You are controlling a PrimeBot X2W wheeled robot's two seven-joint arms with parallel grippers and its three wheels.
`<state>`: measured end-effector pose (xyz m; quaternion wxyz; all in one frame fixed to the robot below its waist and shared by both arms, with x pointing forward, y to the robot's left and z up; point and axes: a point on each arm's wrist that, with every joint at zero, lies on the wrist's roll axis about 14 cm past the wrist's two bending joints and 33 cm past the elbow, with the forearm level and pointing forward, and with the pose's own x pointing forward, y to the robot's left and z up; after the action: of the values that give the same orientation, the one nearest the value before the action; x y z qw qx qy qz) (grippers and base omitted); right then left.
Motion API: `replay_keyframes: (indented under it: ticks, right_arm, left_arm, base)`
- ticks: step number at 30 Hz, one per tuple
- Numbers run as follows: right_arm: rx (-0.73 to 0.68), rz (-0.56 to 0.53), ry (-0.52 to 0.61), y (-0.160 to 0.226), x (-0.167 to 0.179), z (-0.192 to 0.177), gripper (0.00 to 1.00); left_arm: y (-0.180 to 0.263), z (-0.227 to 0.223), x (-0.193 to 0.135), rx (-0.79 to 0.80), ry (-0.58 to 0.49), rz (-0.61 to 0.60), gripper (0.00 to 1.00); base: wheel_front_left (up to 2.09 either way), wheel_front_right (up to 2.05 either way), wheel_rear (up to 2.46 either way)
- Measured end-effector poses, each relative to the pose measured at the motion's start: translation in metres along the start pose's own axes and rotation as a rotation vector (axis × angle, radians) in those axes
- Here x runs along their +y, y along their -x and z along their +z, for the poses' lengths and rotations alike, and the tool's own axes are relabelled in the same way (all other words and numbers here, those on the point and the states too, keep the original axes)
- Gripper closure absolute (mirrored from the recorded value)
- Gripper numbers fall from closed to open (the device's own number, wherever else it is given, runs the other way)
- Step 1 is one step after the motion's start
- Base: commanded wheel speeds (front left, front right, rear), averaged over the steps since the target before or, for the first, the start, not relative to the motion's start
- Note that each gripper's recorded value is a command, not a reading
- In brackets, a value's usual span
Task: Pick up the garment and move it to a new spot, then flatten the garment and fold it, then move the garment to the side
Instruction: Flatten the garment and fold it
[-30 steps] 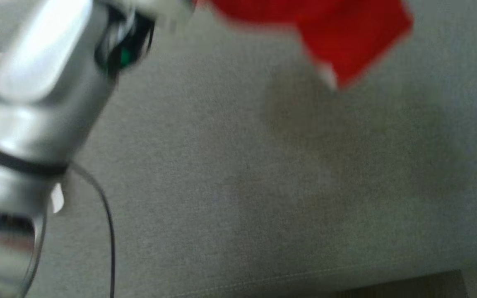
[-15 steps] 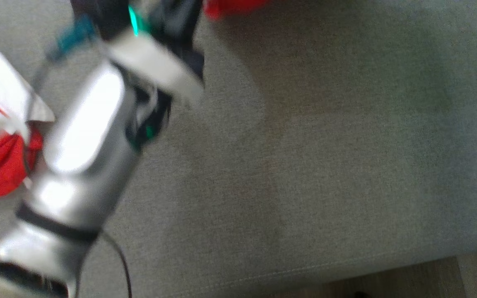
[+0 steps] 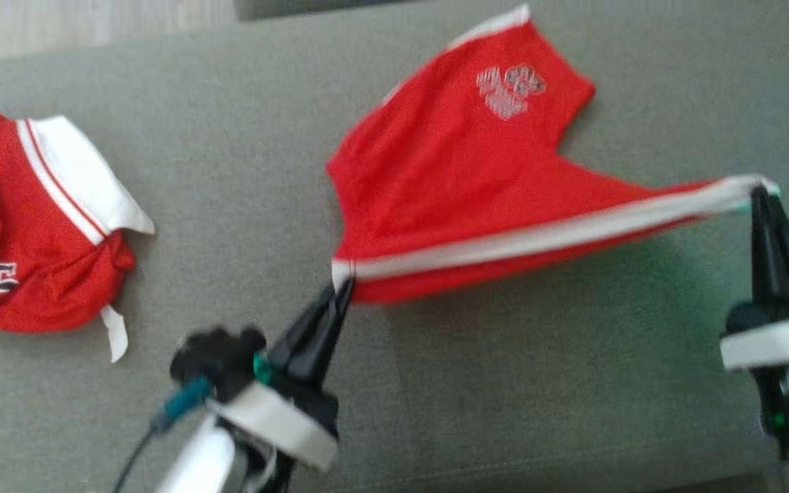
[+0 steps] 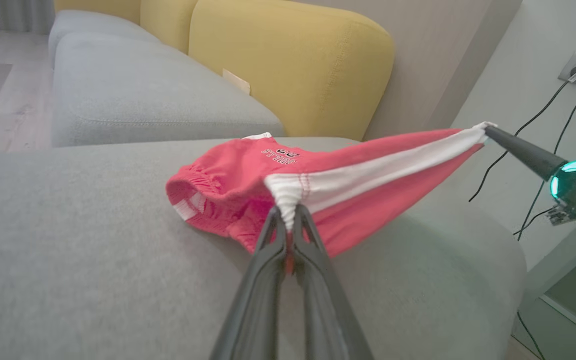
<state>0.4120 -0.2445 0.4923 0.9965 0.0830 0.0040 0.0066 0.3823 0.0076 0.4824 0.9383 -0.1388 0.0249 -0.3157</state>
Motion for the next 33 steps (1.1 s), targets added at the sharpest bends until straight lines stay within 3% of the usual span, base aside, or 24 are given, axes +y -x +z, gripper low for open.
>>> replay_keyframes:
  ticks: [8, 14, 22, 33]
  right_arm:
    - [0.014, 0.001, 0.013, 0.060, 0.004, 0.006, 1.00]
    - [0.053, 0.038, 0.058, 0.067, 0.016, 0.014, 1.00]
    - [0.114, 0.092, 0.102, 0.030, 0.032, 0.010, 1.00]
    - [0.259, 0.253, 0.270, -0.069, 0.059, -0.005, 1.00]
  left_arm:
    - [0.054, 0.001, -0.018, -0.016, 0.011, 0.080, 1.00]
    - [0.075, 0.008, -0.012, -0.038, 0.004, 0.142, 1.00]
    - [0.059, 0.014, -0.005, -0.057, 0.026, 0.134, 1.00]
    - [0.015, 0.014, 0.028, -0.065, 0.211, 0.168, 1.00]
  base:
    - [0.00, 0.00, 0.00]
    - [0.00, 0.00, 0.00]
    - [0.00, 0.00, 0.00]
    - [0.00, 0.00, 0.00]
